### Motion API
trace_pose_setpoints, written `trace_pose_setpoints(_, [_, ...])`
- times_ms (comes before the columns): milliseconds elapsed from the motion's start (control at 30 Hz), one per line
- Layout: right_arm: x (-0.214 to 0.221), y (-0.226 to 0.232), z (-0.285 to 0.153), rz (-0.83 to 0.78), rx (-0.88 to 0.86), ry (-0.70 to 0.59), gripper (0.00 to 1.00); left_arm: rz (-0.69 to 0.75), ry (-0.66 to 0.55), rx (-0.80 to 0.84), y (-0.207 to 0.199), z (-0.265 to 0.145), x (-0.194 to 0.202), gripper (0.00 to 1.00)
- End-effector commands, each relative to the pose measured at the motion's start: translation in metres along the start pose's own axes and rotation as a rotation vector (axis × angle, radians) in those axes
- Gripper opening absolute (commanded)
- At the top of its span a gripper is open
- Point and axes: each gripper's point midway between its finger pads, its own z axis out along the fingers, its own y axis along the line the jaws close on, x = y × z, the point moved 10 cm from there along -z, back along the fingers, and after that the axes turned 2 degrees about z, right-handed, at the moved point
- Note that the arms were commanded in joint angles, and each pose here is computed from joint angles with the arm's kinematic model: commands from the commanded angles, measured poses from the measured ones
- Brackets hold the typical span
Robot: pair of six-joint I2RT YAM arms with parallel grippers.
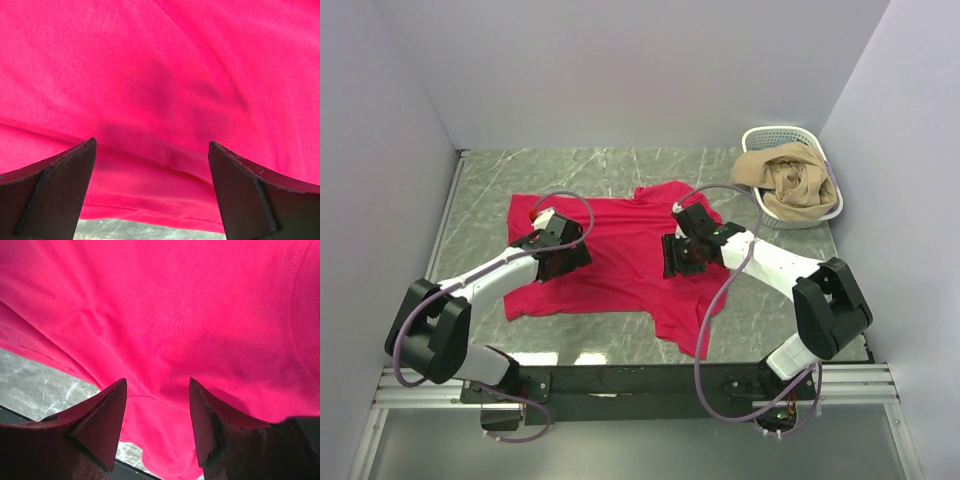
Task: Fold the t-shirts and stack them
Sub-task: Flatten the tshirt out
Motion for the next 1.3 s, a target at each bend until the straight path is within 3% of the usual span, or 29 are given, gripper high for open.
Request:
trace_pose_setpoints(0, [0.007, 0.002, 0.011, 0.006, 0.039, 0.015, 0.59, -0.019, -0.023, -0.055, 0.0, 0.0, 0.003, 1.0])
trace_pose_setpoints(533, [0.048, 0.0, 0.039, 0.042, 0.061, 0.139, 0.59, 0.03, 0.099, -0.139, -0.002, 0.014, 0.043, 1.0])
trace_pose_setpoints(967, [0.12, 0.003, 0.028, 0.054, 0.046, 0.268, 0.59, 0.097, 0.21, -0.2, 0.015, -0.006, 0.1, 1.0])
trace_pose_setpoints(1267, [0.166, -0.012, 0.008, 0.121, 0.173, 0.298, 0.63, 0.085, 0.233, -0.219, 0.035, -0.028, 0.113, 0.99])
